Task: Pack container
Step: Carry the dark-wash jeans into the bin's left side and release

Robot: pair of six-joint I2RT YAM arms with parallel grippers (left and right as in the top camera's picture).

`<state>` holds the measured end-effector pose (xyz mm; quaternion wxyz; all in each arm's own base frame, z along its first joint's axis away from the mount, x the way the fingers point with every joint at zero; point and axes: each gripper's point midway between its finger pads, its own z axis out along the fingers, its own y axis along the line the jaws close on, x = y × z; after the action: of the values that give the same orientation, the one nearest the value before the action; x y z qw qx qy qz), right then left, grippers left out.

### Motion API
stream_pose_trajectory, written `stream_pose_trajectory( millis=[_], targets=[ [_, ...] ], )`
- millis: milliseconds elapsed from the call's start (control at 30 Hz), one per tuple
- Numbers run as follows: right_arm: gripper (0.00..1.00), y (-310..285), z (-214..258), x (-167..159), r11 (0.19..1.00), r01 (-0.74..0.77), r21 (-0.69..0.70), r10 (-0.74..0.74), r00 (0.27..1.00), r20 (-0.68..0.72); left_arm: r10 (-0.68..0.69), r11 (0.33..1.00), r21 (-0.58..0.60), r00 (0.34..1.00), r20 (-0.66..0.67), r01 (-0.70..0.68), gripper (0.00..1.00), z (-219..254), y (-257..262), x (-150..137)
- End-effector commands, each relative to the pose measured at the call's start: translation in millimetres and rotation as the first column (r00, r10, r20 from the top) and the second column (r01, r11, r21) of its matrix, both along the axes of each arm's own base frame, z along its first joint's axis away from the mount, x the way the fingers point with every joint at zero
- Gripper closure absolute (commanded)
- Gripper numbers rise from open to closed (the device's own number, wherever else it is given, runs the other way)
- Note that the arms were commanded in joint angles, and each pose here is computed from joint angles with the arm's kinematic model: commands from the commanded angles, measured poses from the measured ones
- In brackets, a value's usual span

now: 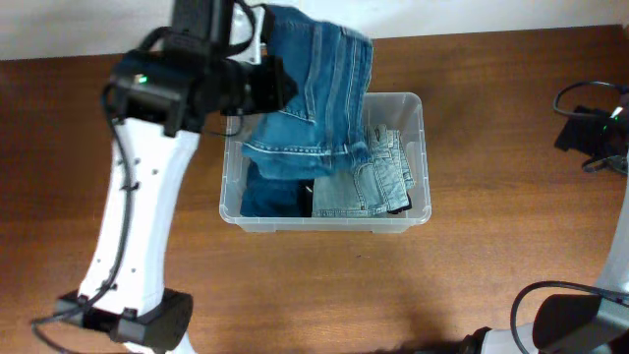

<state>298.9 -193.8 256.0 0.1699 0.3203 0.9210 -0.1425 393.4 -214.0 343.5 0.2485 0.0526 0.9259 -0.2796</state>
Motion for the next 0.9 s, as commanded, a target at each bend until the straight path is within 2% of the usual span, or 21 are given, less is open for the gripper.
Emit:
stream_pose_trajectory(
  millis=[0, 233, 433, 567, 667, 733, 767, 800, 833, 867],
  targets=[
    [0.01, -3, 2, -1, 1.0, 0.011, -0.011, -0.011, 1.0, 0.0, 0.046, 0.999, 0.002, 0.997, -0.065, -0.046, 0.99, -22, -13, 6],
    [0.01, -3, 2, -1, 1.0, 0.01, -0.011, -0.01, 1.0, 0.0, 0.139, 0.982, 0.145, 0.981, -0.133, -0.12, 0.99, -95, 0, 19],
    [0.01, -3, 2, -1, 1.0, 0.011, -0.011, -0.011, 1.0, 0.0, 0.267, 0.906, 0.373, 0.954, -0.137, -0.2, 0.99, -159, 40, 20],
    [0.01, -3, 2, -1, 1.0, 0.011, -0.011, -0.011, 1.0, 0.0, 0.334, 0.829, 0.501, 0.939, -0.085, -0.25, 0.87, -173, 67, 20],
    [0.01, -3, 2, -1, 1.0, 0.011, -0.011, -0.011, 1.0, 0.0, 0.34, 0.815, 0.523, 0.937, -0.079, -0.251, 0.84, -174, 74, 20],
    [0.01, -3, 2, -1, 1.0, 0.011, -0.011, -0.011, 1.0, 0.0, 0.337, 0.804, 0.545, 0.937, -0.09, -0.236, 0.72, -176, 82, 17],
    [0.02, -3, 2, -1, 1.0, 0.011, -0.011, -0.011, 1.0, 0.0, 0.349, 0.792, 0.561, 0.933, -0.091, -0.241, 0.62, -176, 88, 16],
    [0.01, -3, 2, -1, 1.0, 0.011, -0.011, -0.011, 1.0, 0.0, 0.354, 0.784, 0.571, 0.931, -0.091, -0.243, 0.34, -177, 92, 15],
    [0.01, -3, 2, -1, 1.0, 0.01, -0.011, -0.01, 1.0, 0.0, 0.34, 0.783, 0.58, 0.936, -0.093, -0.227, 0.16, -177, 96, 16],
    [0.01, -3, 2, -1, 1.0, 0.011, -0.011, -0.011, 1.0, 0.0, 0.327, 0.78, 0.588, 0.94, -0.093, -0.213, 0.06, -177, 99, 16]
  ],
)
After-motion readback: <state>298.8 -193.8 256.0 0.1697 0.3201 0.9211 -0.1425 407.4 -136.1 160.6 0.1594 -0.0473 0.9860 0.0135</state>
